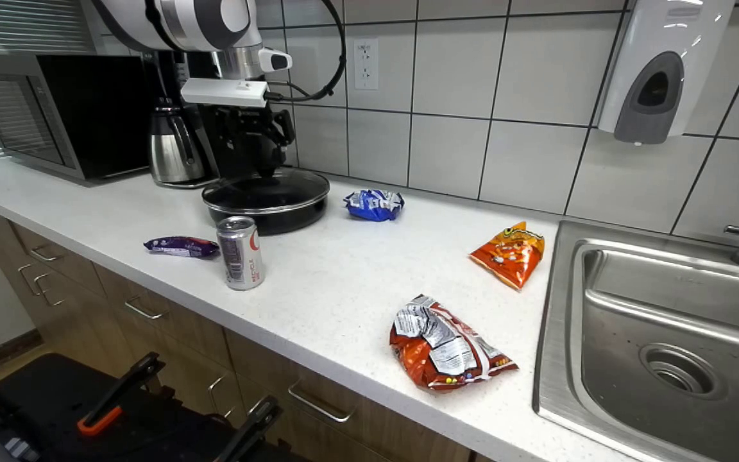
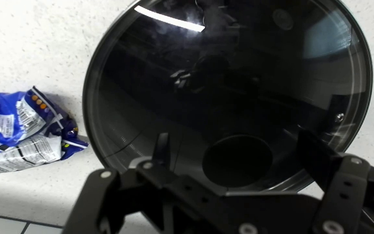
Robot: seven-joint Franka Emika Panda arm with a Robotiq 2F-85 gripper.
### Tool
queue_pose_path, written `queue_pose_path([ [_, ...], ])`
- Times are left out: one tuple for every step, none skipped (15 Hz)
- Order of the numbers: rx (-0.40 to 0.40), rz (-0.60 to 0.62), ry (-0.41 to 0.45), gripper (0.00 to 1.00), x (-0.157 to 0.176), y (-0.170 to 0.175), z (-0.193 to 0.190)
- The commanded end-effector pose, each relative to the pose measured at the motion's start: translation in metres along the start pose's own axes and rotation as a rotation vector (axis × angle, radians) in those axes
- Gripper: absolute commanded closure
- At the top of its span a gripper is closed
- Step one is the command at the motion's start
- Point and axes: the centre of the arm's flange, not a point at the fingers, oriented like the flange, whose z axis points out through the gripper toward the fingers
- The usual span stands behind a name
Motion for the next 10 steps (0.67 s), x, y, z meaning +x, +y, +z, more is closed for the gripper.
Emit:
queue_pose_path([
  [0.0, 0.0, 0.0, 0.0, 0.0, 0.0, 0.0],
  [0.0, 0.0, 0.0, 0.0, 0.0, 0.0, 0.0],
  [0.012, 0.005, 0.002, 0.0, 0.003, 0.002, 0.002],
  [0.014, 0.005, 0.004, 0.0, 0.005, 0.003, 0.004],
  [0.018, 0.0, 0.003, 0.0, 0.007, 0.003, 0.007],
  [0.023, -0.003, 0.004, 0.0, 0.011, 0.004, 0.01],
  [0.017, -0.007, 0.001, 0.0, 0.014, 0.003, 0.014],
  [0.015, -0.012, 0.0, 0.0, 0.016, 0.003, 0.016],
  [0.014, -0.012, -0.002, 0.0, 0.019, 0.003, 0.019],
  [0.018, -0.014, -0.003, 0.0, 0.021, 0.003, 0.021],
])
